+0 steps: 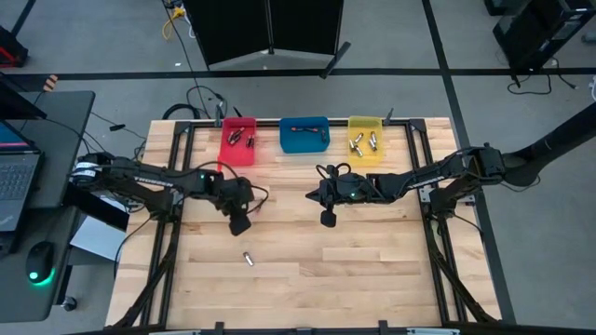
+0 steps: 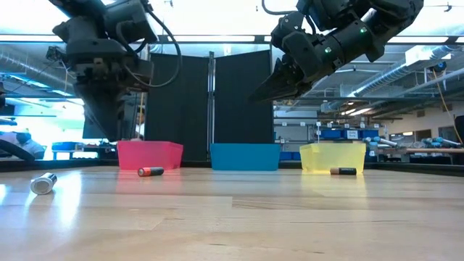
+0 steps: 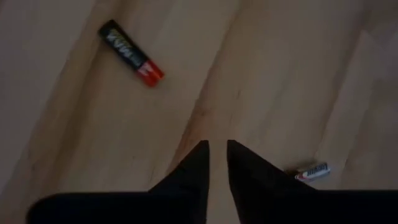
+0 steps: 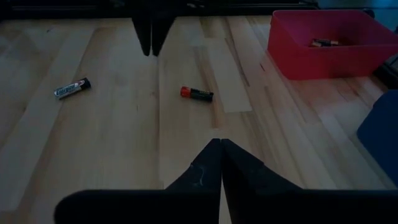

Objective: Sort batteries
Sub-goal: Put the silver battery into the yellow bin

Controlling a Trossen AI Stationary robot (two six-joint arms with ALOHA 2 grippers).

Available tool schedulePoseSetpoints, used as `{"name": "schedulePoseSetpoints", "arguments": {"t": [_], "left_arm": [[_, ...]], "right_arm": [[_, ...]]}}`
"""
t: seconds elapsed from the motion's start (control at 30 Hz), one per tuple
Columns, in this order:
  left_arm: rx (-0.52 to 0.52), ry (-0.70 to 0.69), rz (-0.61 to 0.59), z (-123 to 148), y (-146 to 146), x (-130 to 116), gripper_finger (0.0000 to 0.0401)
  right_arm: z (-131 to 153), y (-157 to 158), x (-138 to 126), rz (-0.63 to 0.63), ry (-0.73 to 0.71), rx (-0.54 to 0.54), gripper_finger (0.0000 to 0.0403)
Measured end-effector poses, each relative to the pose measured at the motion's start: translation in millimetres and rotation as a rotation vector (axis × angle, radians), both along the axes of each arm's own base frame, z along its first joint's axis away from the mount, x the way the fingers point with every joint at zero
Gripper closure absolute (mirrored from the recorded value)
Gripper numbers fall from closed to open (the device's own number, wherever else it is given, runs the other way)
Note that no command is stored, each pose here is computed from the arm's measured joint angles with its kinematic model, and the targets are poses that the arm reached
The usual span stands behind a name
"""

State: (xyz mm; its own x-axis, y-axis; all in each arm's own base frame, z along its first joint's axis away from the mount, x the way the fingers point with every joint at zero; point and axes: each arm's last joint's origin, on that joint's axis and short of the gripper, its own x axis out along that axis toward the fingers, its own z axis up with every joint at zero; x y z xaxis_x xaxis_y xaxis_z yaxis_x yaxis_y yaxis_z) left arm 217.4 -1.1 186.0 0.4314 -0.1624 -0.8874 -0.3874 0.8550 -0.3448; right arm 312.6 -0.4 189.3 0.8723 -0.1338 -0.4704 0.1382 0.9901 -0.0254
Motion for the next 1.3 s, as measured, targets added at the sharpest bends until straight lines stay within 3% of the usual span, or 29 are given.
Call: {"name": "schedulePoseSetpoints", "arguments": {"t": [0.17,0.33,0.53,0.63,0.8,1.13,1.3], "left_arm": [[0.066,-0.037,-0.098,1,-8,2,0.0391],[0.214,-0.099,-0.163,3,-16,6,0.0393],[0.209,-0.134,-0.419,3,-44,2,0.0396],[0.203,-0.151,-0.551,3,-60,-2,0.0385],[0.211,-0.136,-0.662,2,-78,-10,0.0354],[0.262,-0.260,-0.755,5,-97,-7,0.0267],[0.289,-0.200,-0.790,-10,-99,-1,0.0238]], "right_arm": [[0,0,0,0.000,0.000,0.000,0.0386],[0,0,0,0.000,0.000,0.000,0.0386],[-1,0,0,0.000,0.007,0.000,0.0384],[-1,0,0,0.000,0.009,0.000,0.0387],[-1,0,0,-0.002,0.009,0.003,0.0385],[-1,0,0,-0.005,0.008,0.010,0.0385],[-1,0,0,-0.005,0.008,0.009,0.0386]]}}
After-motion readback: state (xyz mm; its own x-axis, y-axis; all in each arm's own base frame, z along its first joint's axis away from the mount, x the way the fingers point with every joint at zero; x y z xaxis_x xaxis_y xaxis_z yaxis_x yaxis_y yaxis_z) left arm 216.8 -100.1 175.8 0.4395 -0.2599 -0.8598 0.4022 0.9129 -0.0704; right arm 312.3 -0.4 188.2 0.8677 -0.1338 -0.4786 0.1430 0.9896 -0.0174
